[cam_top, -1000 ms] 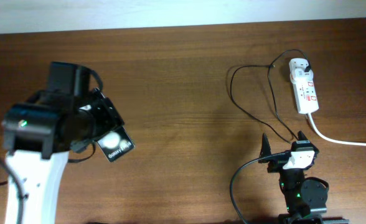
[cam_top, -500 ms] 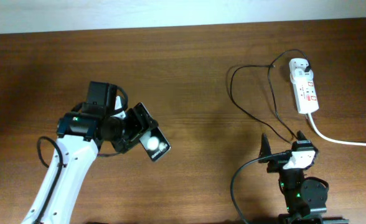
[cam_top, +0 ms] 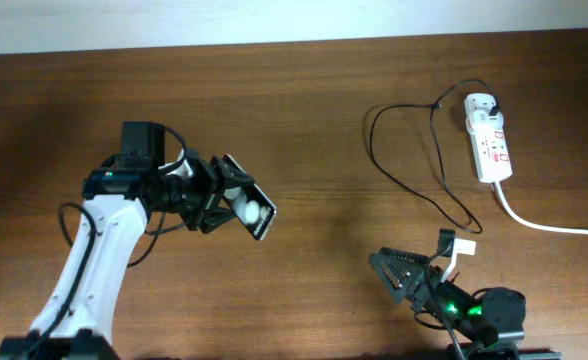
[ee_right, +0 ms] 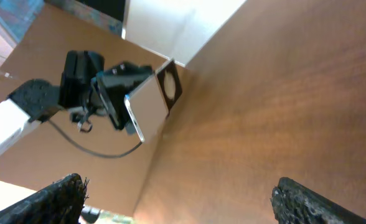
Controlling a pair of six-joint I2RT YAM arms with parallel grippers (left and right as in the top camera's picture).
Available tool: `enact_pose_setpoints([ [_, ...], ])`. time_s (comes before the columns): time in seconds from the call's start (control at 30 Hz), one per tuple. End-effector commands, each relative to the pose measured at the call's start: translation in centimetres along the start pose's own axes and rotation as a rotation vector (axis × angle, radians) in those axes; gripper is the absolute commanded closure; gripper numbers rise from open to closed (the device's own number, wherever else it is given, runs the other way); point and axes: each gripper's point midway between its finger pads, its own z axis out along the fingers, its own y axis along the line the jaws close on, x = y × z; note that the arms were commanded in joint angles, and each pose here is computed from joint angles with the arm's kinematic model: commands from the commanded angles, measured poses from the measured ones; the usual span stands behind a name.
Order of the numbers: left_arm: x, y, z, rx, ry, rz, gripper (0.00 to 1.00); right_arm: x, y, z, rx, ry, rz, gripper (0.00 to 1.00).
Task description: Plug charger to phone and switch on socket
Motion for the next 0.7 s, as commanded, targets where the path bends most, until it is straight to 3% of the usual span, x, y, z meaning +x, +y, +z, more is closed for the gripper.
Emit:
enact_pose_setpoints([
  [0.0,2.3,-2.4,0.1,0.161,0.184,0.035,0.36,1.2,-0.7,0.0,0.051,0.081,0.106,0.01],
  [0.13,3.0,-3.1,-0.2,0.199,0.227,0.034,0.35,-0.2,1.8,-0.1,0.096,0.107,0.129,0.01],
  [0.33,2.3,-2.4,0.1,0.160,0.183,0.035,0.36,-4.2,4.5,0.8,0.357,0.098,-0.180,0.01],
  [0.53,2.0,-2.2,0.2,0.144,0.165,0.034,0.35,-2.1,7.2,6.6,0.316,0.096,-0.391,0.01],
  [0.67,2.0,-2.2,0.2,0.144,0.165,0.034,0.35,0.8,9.1,11.3,0.214,0.128,-0.376,0.01],
])
